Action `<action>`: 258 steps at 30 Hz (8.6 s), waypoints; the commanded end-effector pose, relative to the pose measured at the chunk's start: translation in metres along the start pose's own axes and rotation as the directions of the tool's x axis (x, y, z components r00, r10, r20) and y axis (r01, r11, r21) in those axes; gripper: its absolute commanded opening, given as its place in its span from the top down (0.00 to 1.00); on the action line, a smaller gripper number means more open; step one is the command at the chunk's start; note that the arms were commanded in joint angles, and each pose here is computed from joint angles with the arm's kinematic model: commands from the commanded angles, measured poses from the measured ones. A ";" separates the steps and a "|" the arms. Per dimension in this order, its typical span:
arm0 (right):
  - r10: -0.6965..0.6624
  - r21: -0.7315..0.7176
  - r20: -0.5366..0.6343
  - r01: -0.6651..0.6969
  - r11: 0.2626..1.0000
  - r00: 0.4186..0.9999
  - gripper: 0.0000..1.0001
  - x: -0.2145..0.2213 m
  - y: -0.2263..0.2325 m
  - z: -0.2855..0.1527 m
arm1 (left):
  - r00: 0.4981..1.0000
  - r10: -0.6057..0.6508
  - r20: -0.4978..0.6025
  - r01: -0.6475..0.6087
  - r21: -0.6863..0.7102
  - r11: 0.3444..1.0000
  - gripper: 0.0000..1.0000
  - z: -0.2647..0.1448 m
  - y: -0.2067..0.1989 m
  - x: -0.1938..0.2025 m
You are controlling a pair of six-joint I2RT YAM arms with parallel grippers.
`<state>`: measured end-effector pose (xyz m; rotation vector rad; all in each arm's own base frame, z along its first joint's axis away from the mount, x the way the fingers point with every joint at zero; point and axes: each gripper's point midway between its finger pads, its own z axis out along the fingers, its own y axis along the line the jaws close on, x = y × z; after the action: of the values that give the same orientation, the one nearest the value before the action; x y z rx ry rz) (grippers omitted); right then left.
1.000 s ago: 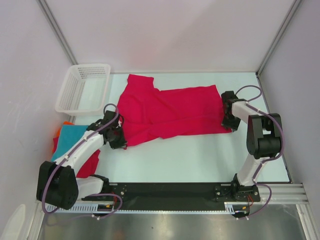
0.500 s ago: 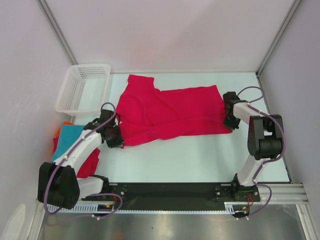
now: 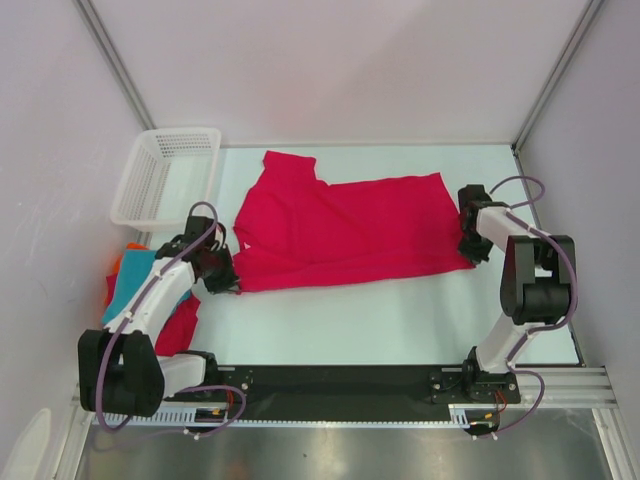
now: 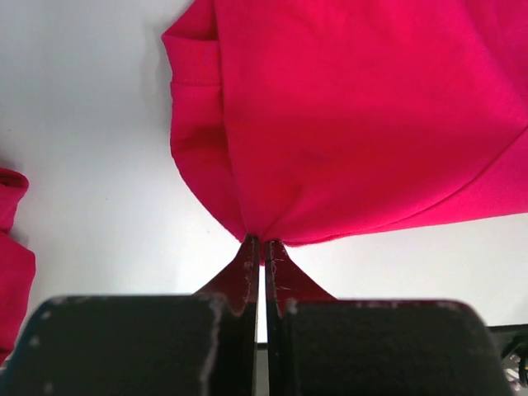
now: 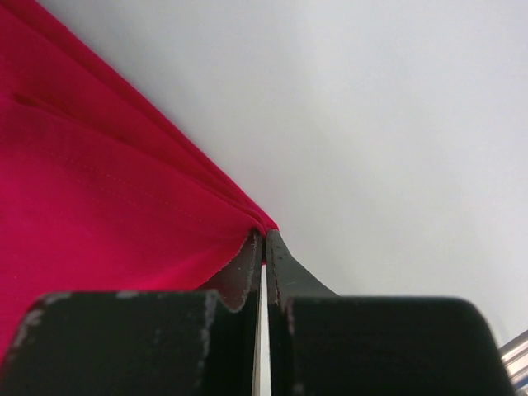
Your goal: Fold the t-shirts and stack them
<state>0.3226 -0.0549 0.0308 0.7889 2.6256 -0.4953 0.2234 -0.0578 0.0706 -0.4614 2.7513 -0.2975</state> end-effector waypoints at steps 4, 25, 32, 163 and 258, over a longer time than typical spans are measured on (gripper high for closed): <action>0.048 0.079 0.028 -0.051 0.996 0.998 1.00 -0.002 -0.028 -0.008 | 0.998 -0.001 0.058 -0.001 0.035 0.999 1.00 -0.016 0.000 -0.017; 0.034 -0.022 0.047 -0.033 0.999 0.998 0.63 -0.009 -0.023 -0.047 | 0.994 0.004 0.110 -0.014 0.090 0.996 0.43 -0.047 -0.009 -0.028; 0.031 -0.082 0.111 -0.021 0.996 0.993 0.60 -0.031 -0.007 -0.071 | 0.991 0.005 0.134 -0.019 0.100 0.995 0.25 -0.052 -0.016 -0.043; 0.185 -0.682 0.044 -0.106 0.724 0.982 1.00 -0.225 0.215 0.043 | 0.950 -0.076 0.303 -0.024 0.313 0.949 0.91 0.136 -0.165 -0.338; 0.080 -0.213 0.106 -0.056 0.975 0.991 0.60 -0.105 0.050 -0.018 | 0.982 0.019 0.190 -0.055 0.186 0.981 0.40 0.009 -0.073 -0.119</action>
<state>0.4211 -0.0465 0.0499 0.7629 2.5585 -0.1955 0.3551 -0.0835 0.1012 -0.3968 2.5432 -0.4733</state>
